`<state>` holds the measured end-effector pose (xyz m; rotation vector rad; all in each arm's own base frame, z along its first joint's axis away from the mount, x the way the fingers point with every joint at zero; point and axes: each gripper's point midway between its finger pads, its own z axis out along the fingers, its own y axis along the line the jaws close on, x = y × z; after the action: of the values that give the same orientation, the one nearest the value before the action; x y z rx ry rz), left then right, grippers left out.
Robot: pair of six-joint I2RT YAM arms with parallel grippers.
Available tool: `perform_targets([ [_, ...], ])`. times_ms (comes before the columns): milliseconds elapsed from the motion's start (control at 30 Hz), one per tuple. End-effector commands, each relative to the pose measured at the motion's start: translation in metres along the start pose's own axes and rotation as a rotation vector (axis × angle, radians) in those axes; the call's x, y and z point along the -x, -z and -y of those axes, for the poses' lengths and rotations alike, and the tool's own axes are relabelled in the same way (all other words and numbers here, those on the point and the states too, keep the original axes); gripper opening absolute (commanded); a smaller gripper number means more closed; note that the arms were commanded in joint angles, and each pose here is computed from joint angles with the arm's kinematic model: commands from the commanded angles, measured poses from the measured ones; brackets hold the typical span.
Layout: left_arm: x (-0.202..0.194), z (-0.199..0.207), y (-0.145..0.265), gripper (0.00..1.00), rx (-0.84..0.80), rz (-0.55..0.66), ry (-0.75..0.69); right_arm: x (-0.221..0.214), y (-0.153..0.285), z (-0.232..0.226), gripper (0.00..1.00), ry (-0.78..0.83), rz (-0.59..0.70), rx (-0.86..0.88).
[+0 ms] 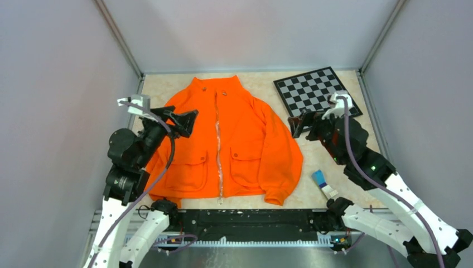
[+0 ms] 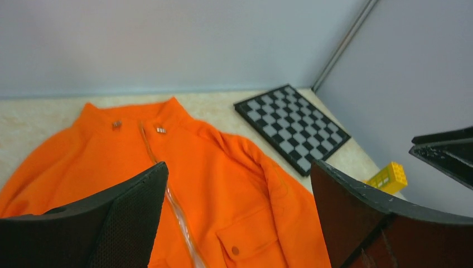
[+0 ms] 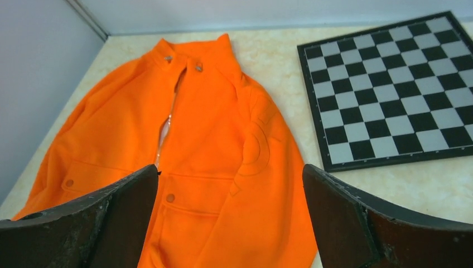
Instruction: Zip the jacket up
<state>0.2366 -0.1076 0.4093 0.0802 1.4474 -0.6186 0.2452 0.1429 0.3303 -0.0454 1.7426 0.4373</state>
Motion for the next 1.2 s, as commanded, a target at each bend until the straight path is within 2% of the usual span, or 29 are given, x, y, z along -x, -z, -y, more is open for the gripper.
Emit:
perform_targets([
  [0,-0.057,-0.006,-0.011,0.99,-0.014,-0.207,0.074,-0.012,-0.014,-0.006,0.99,-0.037,-0.047,-0.002],
  [133,-0.111,-0.01,-0.013,0.99,-0.052,-0.391,0.098,-0.04,-0.029,-0.017,0.99,-0.031,-0.114,0.047],
  [400,-0.205,-0.021,0.006,0.99,-0.014,-0.661,0.299,-0.111,-0.043,-0.029,0.99,-0.145,-0.308,0.081],
  [467,-0.22,-0.021,0.011,0.99,-0.004,-0.7,0.353,-0.125,-0.044,-0.045,0.97,-0.152,-0.356,0.17],
  [600,-0.248,-0.008,0.022,0.98,-0.05,-0.81,0.422,-0.157,-0.037,-0.093,0.87,-0.152,-0.523,0.445],
  [700,-0.28,0.003,0.03,0.96,-0.044,-0.9,0.414,-0.176,-0.033,-0.112,0.85,-0.167,-0.599,0.528],
  [833,-0.312,0.009,0.034,0.89,-0.015,-0.996,0.39,-0.201,-0.027,-0.13,0.85,-0.159,-0.656,0.565],
  [900,-0.327,0.004,0.035,0.83,0.018,-1.027,0.378,-0.214,-0.023,-0.139,0.84,-0.171,-0.68,0.584],
  [933,-0.333,0.001,0.035,0.78,0.034,-1.036,0.372,-0.22,-0.021,-0.143,0.83,-0.184,-0.692,0.592],
  [1000,-0.341,-0.005,0.033,0.6,0.063,-1.046,0.349,-0.23,-0.018,-0.15,0.8,-0.214,-0.712,0.612],
  [1033,-0.344,-0.009,0.032,0.57,0.085,-1.048,0.329,-0.234,-0.016,-0.152,0.78,-0.226,-0.722,0.62],
  [1167,-0.357,-0.017,0.036,0.62,0.127,-1.065,0.302,-0.25,-0.013,-0.153,0.75,-0.252,-0.75,0.62],
])
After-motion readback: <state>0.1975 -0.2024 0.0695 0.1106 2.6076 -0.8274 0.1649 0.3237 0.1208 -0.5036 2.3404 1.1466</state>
